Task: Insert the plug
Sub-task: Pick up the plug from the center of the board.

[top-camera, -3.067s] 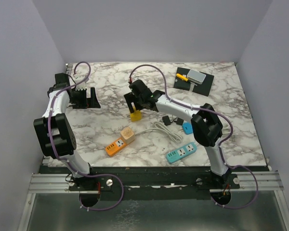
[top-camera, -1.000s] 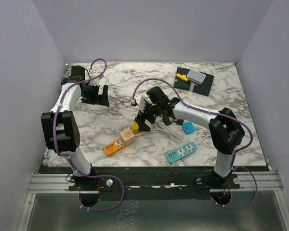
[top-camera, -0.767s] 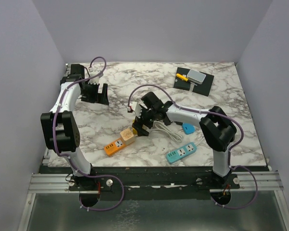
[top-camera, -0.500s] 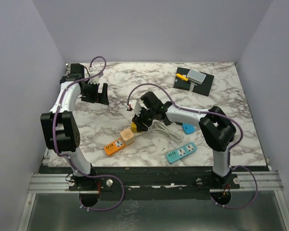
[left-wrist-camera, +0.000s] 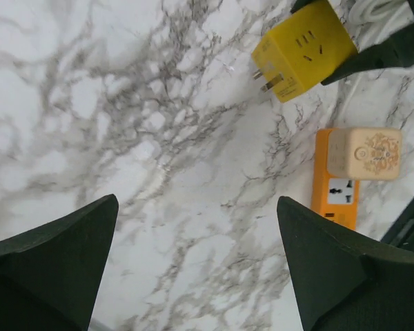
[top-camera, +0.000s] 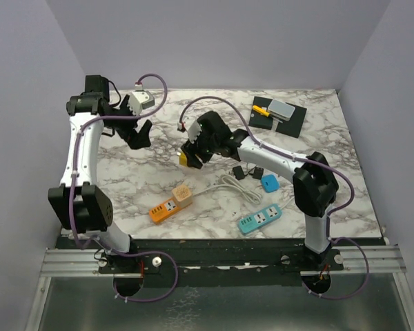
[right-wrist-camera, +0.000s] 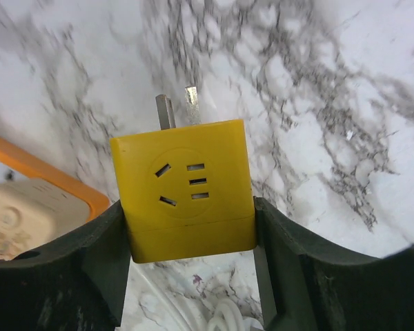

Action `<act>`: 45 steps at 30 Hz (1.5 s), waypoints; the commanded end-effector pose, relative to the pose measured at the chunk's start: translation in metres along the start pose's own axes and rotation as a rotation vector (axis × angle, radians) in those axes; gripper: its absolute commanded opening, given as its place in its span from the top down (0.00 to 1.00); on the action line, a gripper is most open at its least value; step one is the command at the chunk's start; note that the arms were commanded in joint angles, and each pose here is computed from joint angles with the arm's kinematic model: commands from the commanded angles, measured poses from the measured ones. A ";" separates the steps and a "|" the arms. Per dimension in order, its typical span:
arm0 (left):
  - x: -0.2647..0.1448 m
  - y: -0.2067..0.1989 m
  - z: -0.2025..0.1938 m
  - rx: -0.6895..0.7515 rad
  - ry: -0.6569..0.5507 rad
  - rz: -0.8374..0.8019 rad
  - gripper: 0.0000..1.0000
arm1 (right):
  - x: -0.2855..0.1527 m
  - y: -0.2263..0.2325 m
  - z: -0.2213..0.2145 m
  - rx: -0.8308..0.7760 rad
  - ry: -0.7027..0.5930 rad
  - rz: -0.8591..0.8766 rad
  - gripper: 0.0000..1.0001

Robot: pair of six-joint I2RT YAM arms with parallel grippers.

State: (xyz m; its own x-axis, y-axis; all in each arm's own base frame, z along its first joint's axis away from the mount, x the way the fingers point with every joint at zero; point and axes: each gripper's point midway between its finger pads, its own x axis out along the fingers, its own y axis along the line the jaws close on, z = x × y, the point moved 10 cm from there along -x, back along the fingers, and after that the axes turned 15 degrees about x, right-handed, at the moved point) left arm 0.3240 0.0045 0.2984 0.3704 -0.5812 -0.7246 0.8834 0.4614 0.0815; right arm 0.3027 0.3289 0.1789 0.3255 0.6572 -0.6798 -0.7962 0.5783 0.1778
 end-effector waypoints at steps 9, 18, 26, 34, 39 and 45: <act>-0.055 -0.097 0.065 1.113 -0.311 0.145 0.01 | -0.098 0.058 0.091 0.238 -0.153 0.281 0.99; -0.063 -0.117 0.067 1.412 -0.361 0.299 0.01 | -0.119 0.074 0.115 0.287 -0.147 0.406 1.00; -0.058 -0.119 0.067 1.529 -0.377 0.308 0.01 | -0.122 0.081 0.118 0.309 -0.110 0.483 0.99; -0.046 -0.124 0.064 1.611 -0.396 0.282 0.02 | -0.123 0.083 0.117 0.306 -0.088 0.505 0.99; -0.041 -0.128 0.063 1.747 -0.390 0.296 0.44 | -0.122 0.086 0.120 0.300 -0.082 0.535 0.99; -0.039 -0.126 0.067 1.858 -0.404 0.435 1.00 | -0.126 0.088 0.124 0.315 -0.103 0.545 0.68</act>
State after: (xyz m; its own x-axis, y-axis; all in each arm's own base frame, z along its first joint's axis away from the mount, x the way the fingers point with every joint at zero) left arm 0.2175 -0.0670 0.3532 0.4194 -0.8157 -0.3985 0.0000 -0.4390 0.8985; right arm 0.2611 0.3513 0.3507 0.0158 0.9012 -0.4332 -0.6956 0.3211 0.6427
